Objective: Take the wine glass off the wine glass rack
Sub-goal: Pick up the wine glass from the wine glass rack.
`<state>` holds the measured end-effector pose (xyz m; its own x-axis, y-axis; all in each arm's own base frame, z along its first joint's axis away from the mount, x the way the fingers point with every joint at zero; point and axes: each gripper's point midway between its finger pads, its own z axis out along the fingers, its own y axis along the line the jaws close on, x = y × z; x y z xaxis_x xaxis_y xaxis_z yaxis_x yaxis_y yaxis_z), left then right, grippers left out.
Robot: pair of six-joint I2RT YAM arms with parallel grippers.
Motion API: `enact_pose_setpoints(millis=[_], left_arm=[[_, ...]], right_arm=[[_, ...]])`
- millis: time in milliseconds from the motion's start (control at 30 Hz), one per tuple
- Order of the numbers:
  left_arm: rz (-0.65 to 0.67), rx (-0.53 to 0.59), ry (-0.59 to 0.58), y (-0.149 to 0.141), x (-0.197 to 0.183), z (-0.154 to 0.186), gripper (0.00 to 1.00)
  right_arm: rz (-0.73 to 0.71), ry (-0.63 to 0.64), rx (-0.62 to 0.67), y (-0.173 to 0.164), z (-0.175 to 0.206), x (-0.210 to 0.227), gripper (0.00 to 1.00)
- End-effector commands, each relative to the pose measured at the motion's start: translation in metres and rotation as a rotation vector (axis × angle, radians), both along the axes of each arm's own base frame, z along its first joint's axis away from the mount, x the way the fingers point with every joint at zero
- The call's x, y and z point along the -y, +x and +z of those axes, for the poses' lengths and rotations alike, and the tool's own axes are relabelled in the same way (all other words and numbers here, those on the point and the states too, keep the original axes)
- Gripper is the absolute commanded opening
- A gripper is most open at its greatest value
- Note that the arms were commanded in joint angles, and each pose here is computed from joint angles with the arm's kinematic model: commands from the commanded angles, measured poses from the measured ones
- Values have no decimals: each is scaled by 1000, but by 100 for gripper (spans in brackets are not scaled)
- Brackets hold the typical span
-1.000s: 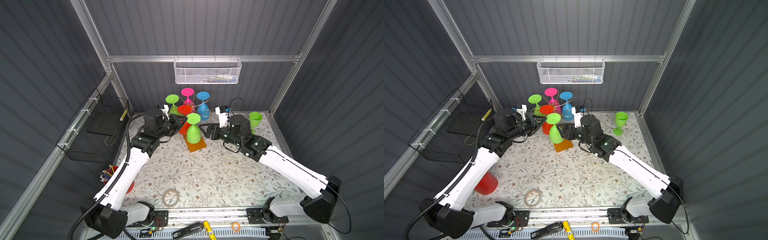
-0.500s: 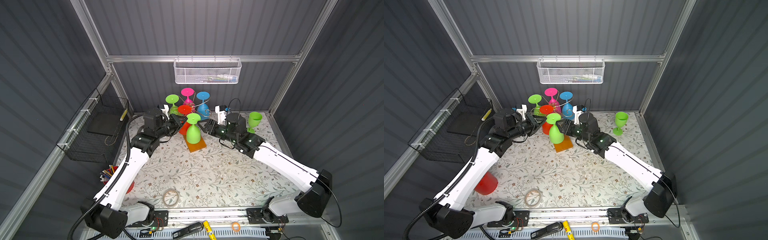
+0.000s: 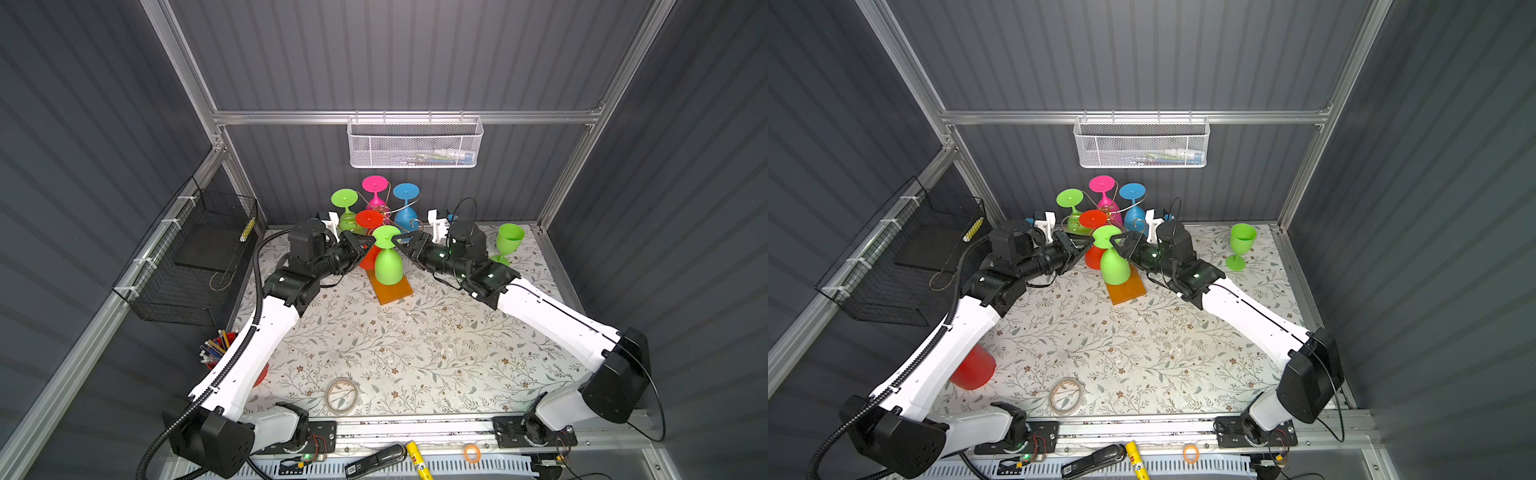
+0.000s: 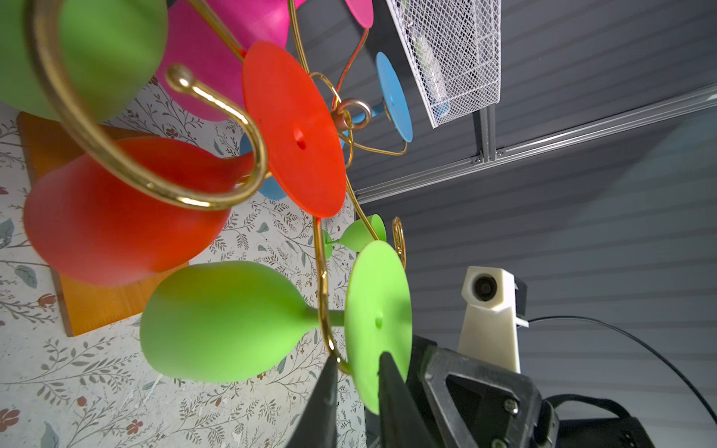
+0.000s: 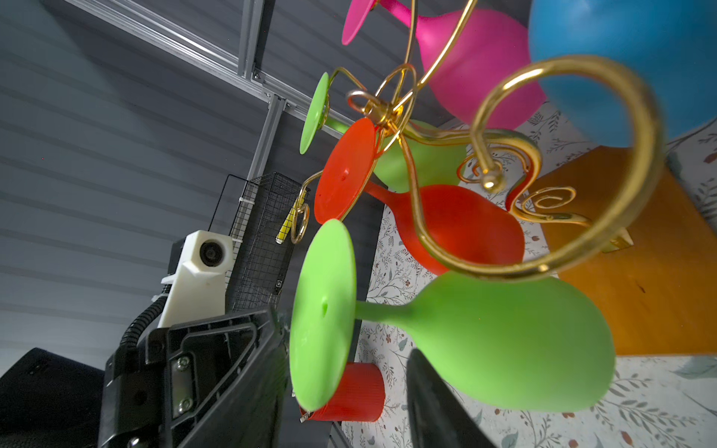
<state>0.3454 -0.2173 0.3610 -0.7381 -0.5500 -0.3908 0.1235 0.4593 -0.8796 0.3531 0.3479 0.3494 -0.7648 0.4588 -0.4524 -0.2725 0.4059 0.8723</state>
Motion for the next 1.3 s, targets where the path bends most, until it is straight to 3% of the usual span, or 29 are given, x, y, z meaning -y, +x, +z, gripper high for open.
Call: enact_pose_setpoints(millis=[0,733,1267], left_arm=[[-30,39,4,-7,1,6,21],[-39,37,8,-8,1,1,20],[-36,48,12,-9,0,6,21]], right_arm=[[11,62,29,2,24,-3,48],[-46,71,42,9,29,5,15],[-66,91,73,9,47,11,0]])
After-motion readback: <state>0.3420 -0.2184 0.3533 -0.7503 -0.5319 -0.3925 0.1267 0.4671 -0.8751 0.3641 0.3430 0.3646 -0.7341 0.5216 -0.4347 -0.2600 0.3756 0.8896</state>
